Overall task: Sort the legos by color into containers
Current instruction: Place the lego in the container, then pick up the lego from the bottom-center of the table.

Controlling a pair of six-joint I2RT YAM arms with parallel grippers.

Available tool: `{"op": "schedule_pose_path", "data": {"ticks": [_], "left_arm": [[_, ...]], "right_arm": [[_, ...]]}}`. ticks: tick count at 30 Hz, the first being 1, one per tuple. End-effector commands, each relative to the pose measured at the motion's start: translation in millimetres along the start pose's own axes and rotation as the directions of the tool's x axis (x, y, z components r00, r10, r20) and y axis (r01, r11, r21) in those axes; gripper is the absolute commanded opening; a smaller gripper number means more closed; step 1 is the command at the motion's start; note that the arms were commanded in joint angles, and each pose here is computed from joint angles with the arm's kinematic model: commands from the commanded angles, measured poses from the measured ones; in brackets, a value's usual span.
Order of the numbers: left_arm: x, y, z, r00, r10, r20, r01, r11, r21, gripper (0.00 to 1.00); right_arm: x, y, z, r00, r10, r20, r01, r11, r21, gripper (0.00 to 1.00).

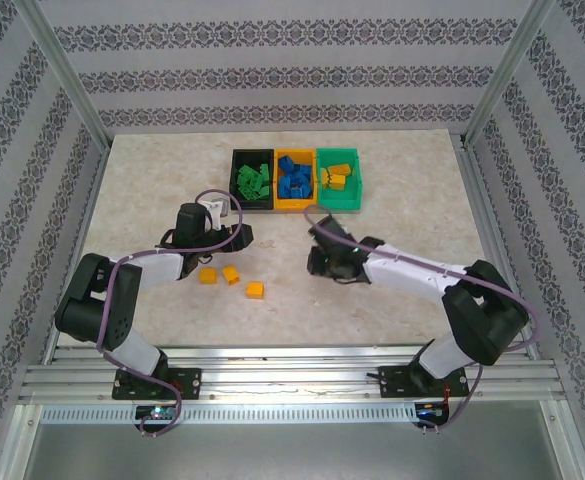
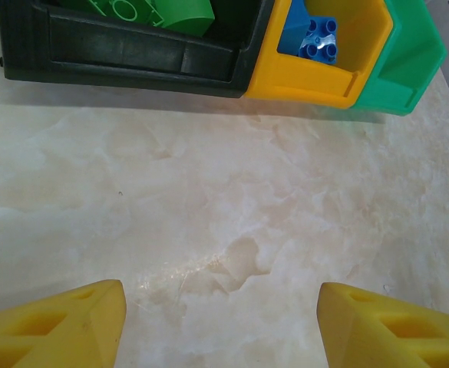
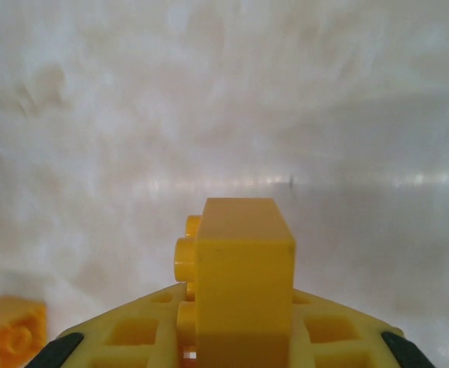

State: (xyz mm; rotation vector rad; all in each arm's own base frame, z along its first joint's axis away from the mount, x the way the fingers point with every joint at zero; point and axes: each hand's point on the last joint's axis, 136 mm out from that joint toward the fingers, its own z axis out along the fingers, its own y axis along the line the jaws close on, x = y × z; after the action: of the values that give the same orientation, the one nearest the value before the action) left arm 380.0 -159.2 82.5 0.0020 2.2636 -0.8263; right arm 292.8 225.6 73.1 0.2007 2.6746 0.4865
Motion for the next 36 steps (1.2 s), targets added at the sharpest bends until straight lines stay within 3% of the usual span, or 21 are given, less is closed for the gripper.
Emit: {"op": "schedule_pose_path", "data": {"ticks": [1, 11, 13, 16, 18, 22, 26, 32, 36], "left_arm": [[-16, -4, -3, 0.999, 0.009, 0.054, -0.011, 1.0, 0.021, 0.67], [-18, -3, -9, 0.997, 0.027, 0.072, -0.027, 1.0, 0.002, 0.67], [-18, 0, -9, 0.997, 0.029, 0.074, -0.028, 1.0, -0.011, 0.67], [-19, -2, -10, 0.996, 0.032, 0.078, -0.032, 0.999, -0.009, 0.67], [-20, 1, -14, 0.995, 0.041, 0.095, -0.038, 0.999, -0.031, 0.67], [-22, 2, -17, 0.993, 0.045, 0.105, -0.04, 0.998, -0.047, 0.67], [-20, 8, -13, 0.995, 0.013, 0.095, -0.008, 0.998, -0.055, 0.68], [-23, 24, -16, 0.991, -0.073, 0.113, 0.078, 0.996, -0.044, 0.68], [-26, 36, -25, 0.977, -0.143, 0.159, 0.149, 0.988, -0.026, 0.68]], "right_arm": [[-52, 21, -10, 0.996, -0.049, 0.073, 0.057, 0.99, -0.126, 0.19], [-203, -8, -4, 0.976, -0.071, 0.208, 0.08, 0.996, -0.035, 0.22], [-226, -12, 1, 0.973, -0.067, 0.219, 0.074, 0.997, -0.024, 0.28], [-241, -20, 15, 0.978, -0.051, 0.201, 0.056, 0.998, -0.02, 0.51], [-241, -17, 20, 0.981, -0.053, 0.185, 0.06, 0.998, -0.034, 0.54], [-220, -1, 18, 0.975, -0.135, 0.175, 0.139, 0.99, -0.01, 0.55], [-174, 24, 15, 0.958, -0.259, 0.124, 0.262, 0.965, -0.01, 0.55], [-75, 72, 4, 0.883, -0.466, 0.049, 0.469, 0.88, -0.082, 0.55], [5, 107, 8, 0.783, -0.622, -0.028, 0.602, 0.768, -0.219, 0.56]]}}
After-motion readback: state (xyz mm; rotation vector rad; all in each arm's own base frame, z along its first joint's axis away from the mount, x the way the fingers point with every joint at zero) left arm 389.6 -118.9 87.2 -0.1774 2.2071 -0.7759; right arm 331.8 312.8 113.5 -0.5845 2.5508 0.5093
